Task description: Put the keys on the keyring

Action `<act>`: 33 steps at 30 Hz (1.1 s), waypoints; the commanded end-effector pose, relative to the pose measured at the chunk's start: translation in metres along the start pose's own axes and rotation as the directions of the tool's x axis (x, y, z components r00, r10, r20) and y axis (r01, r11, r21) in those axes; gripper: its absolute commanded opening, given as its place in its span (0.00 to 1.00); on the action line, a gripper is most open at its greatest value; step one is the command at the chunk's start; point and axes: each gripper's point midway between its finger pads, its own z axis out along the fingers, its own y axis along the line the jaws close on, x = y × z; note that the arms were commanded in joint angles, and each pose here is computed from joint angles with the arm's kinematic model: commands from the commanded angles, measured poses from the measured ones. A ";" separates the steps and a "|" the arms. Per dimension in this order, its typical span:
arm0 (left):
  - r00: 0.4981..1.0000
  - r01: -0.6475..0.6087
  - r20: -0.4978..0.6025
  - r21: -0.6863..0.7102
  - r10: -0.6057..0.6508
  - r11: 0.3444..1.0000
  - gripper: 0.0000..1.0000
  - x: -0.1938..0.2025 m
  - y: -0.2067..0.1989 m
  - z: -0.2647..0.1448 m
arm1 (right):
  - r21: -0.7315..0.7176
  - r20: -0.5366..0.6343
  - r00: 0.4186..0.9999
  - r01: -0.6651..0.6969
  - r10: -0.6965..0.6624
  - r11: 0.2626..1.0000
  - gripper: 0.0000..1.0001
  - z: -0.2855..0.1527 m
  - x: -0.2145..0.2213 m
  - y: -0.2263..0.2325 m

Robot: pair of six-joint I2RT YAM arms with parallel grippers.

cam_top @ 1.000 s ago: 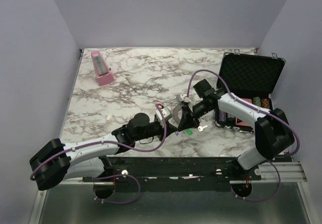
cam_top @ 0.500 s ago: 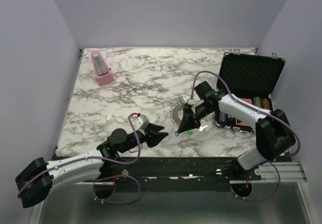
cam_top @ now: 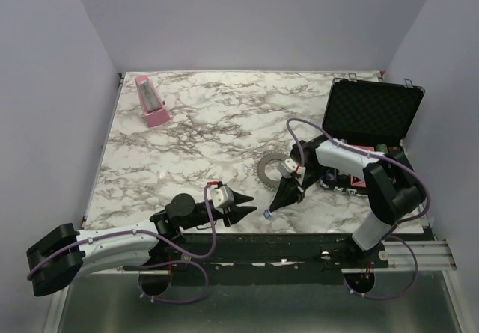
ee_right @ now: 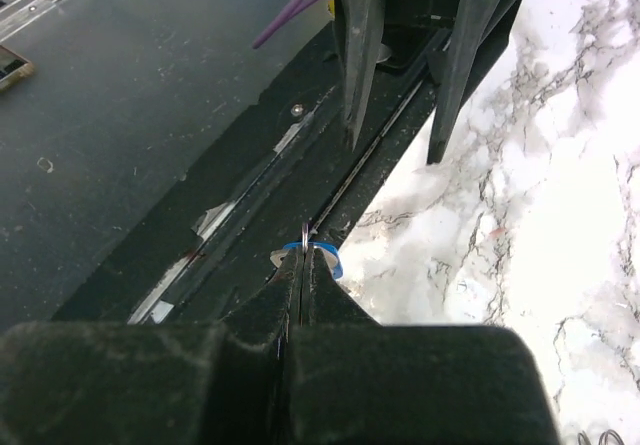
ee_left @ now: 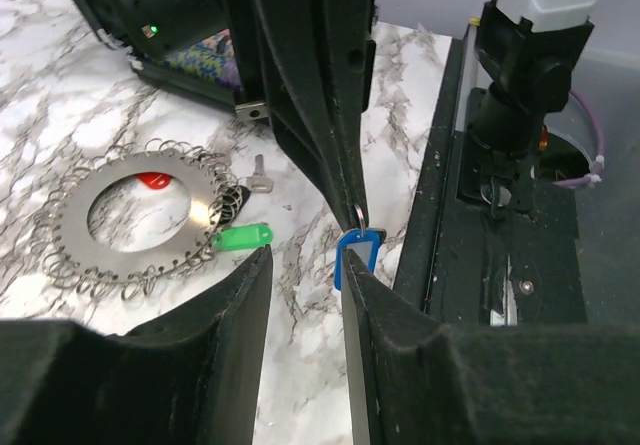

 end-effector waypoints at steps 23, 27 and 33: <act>0.961 -0.258 -0.108 -0.029 0.254 0.966 0.45 -0.001 0.001 0.017 | -0.060 -0.486 0.748 0.488 -0.452 0.871 0.01 -0.048 0.000 -0.031; 0.949 -0.296 -0.118 -0.015 0.292 0.955 0.45 -0.004 0.001 0.032 | -0.058 -0.501 0.739 0.490 -0.450 0.870 0.01 -0.049 -0.002 -0.033; 0.942 -0.311 -0.131 -0.007 0.308 0.950 0.41 -0.003 0.001 0.054 | -0.042 -0.479 0.760 0.480 -0.440 0.876 0.01 -0.046 -0.004 -0.029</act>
